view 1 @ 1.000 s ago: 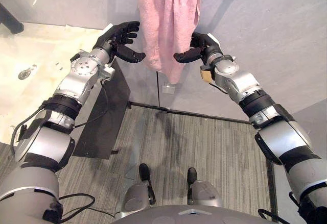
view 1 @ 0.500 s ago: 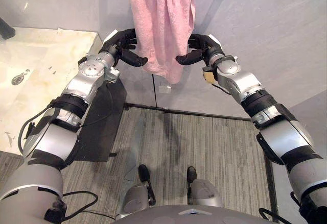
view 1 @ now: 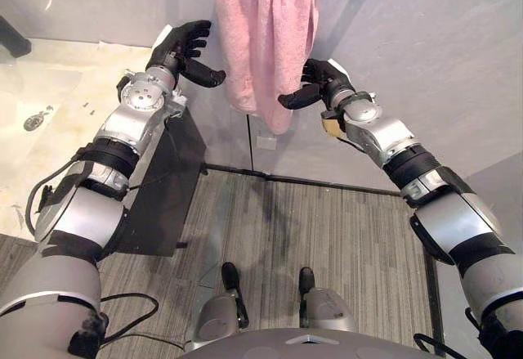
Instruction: Organize the bathroom.
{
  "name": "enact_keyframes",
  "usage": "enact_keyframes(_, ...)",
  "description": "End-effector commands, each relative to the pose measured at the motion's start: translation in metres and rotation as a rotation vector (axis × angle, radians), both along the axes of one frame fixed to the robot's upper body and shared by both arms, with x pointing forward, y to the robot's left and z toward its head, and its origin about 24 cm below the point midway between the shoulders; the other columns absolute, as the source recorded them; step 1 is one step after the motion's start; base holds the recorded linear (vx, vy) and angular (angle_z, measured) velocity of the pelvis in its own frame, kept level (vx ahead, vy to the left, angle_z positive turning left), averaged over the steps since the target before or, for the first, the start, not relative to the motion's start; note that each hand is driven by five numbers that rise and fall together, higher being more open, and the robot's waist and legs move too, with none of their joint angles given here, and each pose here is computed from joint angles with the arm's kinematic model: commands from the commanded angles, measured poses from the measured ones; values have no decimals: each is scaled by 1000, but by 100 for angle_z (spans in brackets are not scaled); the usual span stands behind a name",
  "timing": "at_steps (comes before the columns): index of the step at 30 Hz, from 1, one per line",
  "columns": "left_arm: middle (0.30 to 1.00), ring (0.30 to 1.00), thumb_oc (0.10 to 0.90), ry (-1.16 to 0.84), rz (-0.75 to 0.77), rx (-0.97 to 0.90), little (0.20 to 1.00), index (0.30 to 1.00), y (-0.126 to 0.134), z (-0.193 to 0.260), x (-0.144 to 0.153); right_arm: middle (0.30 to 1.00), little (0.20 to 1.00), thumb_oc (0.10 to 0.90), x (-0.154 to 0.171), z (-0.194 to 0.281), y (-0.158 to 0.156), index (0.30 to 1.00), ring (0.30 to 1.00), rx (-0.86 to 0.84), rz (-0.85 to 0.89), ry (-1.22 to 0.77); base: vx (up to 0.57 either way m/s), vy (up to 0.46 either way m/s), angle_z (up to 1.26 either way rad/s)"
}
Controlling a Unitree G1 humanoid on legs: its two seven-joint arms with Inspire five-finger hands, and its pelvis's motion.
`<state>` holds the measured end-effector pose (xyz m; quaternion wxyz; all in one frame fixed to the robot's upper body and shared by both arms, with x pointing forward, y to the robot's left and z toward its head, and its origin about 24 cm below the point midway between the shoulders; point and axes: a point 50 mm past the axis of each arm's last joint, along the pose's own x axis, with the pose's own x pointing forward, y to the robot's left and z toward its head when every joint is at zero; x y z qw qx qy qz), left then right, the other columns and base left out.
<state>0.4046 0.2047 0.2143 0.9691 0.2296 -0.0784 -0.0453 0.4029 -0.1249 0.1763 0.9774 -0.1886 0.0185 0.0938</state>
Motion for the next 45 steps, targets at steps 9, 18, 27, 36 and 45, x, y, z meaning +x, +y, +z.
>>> enact_keyframes(9,900,900,800,-92,-177,25,900,900,-21,51,3,900,900,800,11,80,16,900,900,-3,24,-253,-1,1,0)
enact_keyframes(18,900,900,800,-104,-102,17,900,900,-18,51,7,775,775,717,12,79,17,775,775,-6,52,-245,-3,4,-2)
enact_keyframes(27,300,300,400,-109,-54,1,300,300,-7,54,7,300,300,400,12,80,18,300,300,16,51,-258,-12,-3,-1)
enact_keyframes(36,300,300,400,-102,-61,1,300,300,-8,50,7,900,900,800,12,78,19,900,900,30,42,-265,0,0,0)
enact_keyframes(45,300,300,400,-103,-56,18,300,300,-5,48,6,900,900,800,13,74,19,900,900,-21,44,-225,0,0,0)
